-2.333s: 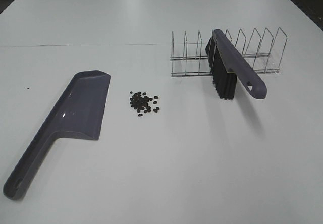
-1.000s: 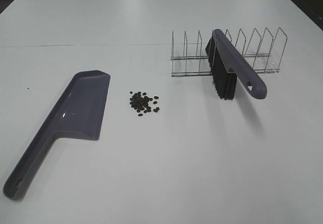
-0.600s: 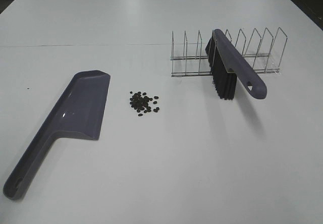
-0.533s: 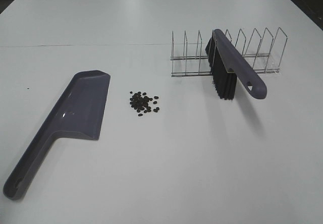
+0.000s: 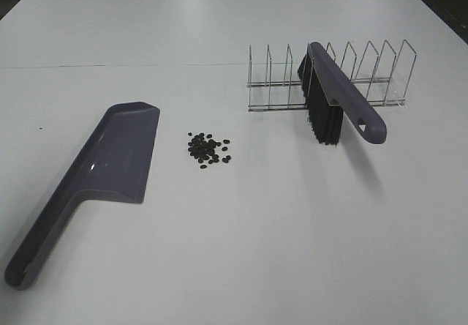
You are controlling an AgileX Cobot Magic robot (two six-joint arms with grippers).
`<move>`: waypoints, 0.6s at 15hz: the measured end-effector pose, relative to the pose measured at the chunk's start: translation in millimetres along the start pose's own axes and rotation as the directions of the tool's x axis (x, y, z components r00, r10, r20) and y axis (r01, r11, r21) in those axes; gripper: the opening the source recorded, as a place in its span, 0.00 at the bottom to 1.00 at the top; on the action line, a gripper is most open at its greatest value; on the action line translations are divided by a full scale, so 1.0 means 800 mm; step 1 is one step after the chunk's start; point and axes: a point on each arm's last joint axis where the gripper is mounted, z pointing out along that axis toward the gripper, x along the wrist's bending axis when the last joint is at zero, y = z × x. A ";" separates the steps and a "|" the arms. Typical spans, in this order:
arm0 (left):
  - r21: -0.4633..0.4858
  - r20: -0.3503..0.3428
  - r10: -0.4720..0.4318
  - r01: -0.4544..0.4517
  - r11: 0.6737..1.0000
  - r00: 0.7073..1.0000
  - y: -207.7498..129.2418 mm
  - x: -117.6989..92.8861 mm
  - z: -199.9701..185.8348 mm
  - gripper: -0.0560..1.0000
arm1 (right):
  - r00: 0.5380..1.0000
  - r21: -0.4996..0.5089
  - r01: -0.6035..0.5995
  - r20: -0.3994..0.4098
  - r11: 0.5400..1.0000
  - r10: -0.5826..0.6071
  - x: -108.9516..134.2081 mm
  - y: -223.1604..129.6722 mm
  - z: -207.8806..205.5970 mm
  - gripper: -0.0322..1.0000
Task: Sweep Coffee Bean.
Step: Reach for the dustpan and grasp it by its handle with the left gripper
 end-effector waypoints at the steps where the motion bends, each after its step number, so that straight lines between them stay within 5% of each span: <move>1: 0.038 0.003 0.034 -0.034 0.999 0.999 0.010 -0.021 0.017 0.87 | 1.000 0.000 0.000 0.000 1.000 0.000 0.000 0.000 0.000 0.62; 3: 0.080 0.007 0.074 -0.074 0.994 0.997 0.024 -0.054 0.044 0.87 | 1.000 0.000 0.000 0.000 1.000 0.000 0.000 0.000 0.000 0.62; 9: 0.091 0.029 0.114 -0.116 0.989 0.993 0.063 -0.097 0.136 0.87 | 1.000 0.000 0.000 0.000 1.000 0.000 0.000 0.000 0.000 0.62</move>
